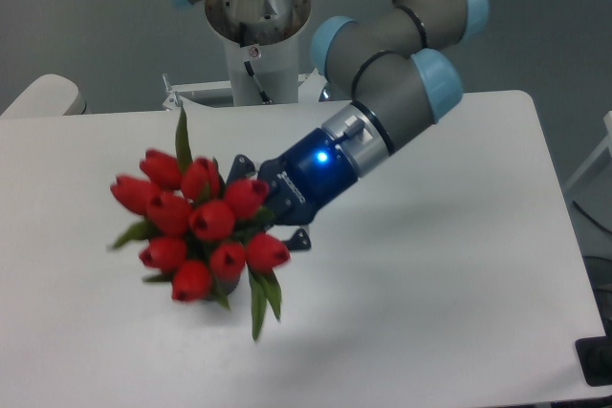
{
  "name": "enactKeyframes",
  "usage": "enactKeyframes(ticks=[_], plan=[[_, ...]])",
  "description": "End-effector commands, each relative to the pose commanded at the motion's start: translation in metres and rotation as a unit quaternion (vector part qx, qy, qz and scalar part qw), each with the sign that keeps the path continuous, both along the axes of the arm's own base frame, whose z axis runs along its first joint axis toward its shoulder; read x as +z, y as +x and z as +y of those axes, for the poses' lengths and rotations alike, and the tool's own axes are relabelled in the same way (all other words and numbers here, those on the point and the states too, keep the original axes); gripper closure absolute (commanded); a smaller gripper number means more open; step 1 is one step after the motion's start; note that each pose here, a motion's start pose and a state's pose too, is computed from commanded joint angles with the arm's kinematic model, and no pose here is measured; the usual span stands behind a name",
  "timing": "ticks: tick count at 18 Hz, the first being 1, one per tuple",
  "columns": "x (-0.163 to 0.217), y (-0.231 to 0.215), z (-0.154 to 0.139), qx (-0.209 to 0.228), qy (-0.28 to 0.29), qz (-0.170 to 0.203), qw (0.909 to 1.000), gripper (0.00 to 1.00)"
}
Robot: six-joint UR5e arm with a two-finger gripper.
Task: Insert the flowers into the vase
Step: 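Swing the tulips upright and lower stems into the grey vase, then push the tulip stems down into the vase opening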
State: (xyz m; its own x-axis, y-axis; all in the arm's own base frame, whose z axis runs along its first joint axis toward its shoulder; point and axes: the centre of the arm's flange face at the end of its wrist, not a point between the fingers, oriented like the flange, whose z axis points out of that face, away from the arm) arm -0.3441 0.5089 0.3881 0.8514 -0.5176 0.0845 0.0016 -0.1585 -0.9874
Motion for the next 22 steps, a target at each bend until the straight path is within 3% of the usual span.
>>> enactKeyframes(ticks=[14, 19, 22], plan=[[0.004, 0.019, 0.0, -0.017, 0.026, -0.018, 0.9993, 1.0], [-0.016, 0.027, -0.005, -0.017, 0.016, -0.033, 0.9992, 1.0], [-0.028, 0.032, -0.01, -0.018, 0.022, -0.023, 0.9993, 0.97]])
